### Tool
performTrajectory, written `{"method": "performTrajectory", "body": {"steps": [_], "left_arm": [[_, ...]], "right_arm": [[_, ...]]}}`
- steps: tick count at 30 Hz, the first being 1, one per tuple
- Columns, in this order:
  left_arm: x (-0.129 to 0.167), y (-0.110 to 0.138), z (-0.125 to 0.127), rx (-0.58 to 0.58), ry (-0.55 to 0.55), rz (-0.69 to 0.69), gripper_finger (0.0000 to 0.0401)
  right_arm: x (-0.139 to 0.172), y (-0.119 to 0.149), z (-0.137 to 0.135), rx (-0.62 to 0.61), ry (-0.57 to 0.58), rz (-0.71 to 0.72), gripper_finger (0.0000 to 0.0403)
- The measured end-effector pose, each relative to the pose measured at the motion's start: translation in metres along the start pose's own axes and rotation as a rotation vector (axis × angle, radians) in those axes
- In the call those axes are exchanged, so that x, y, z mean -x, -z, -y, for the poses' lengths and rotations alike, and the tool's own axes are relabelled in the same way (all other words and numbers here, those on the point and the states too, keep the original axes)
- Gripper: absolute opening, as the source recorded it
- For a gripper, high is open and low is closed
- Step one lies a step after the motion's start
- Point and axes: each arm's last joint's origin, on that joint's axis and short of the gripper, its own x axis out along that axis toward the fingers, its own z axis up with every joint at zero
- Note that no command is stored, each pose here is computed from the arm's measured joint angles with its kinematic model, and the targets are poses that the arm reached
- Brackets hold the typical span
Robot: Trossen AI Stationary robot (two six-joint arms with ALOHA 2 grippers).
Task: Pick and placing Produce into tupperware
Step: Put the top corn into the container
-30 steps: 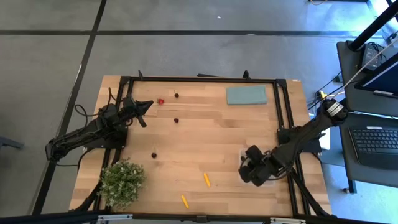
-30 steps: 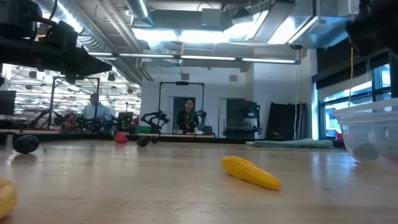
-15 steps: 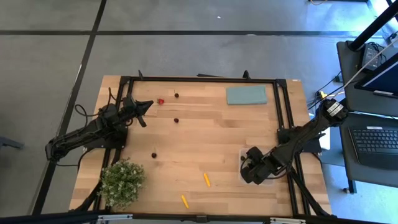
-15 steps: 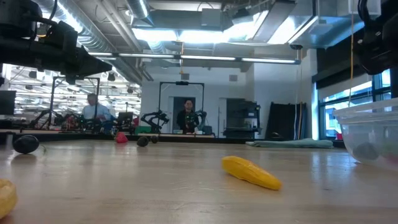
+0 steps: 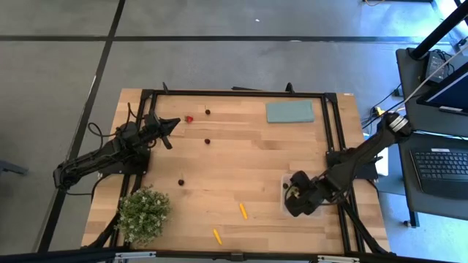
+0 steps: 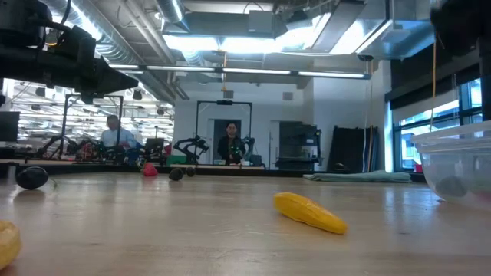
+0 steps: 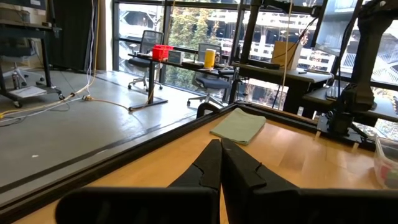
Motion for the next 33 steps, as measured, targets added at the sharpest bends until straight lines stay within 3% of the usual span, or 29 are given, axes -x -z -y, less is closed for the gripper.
{"method": "performTrajectory", "body": {"steps": [5, 8, 20, 28, 33], "left_arm": [[0.0, 0.0, 0.0, 0.0, 0.0, 0.0, 0.0], [0.0, 0.0, 0.0, -0.001, 0.0, 0.0, 0.0], [0.0, 0.0, 0.0, -0.001, 0.0, 0.0, 0.0], [0.0, 0.0, 0.0, -0.001, 0.0, 0.001, 0.0], [0.0, 0.0, 0.0, -0.001, 0.0, 0.0, 0.0]], "right_arm": [[0.027, -0.009, -0.029, 0.286, -0.129, 0.178, 0.0267], [0.042, -0.018, -0.045, 0.363, -0.191, 0.311, 0.0267], [0.08, -0.049, -0.09, 0.615, -0.495, 0.617, 0.0268], [0.058, -0.08, -0.108, 0.557, -0.418, 0.639, 0.0268], [0.031, -0.095, -0.124, 0.542, -0.351, 0.551, 0.0268]]}}
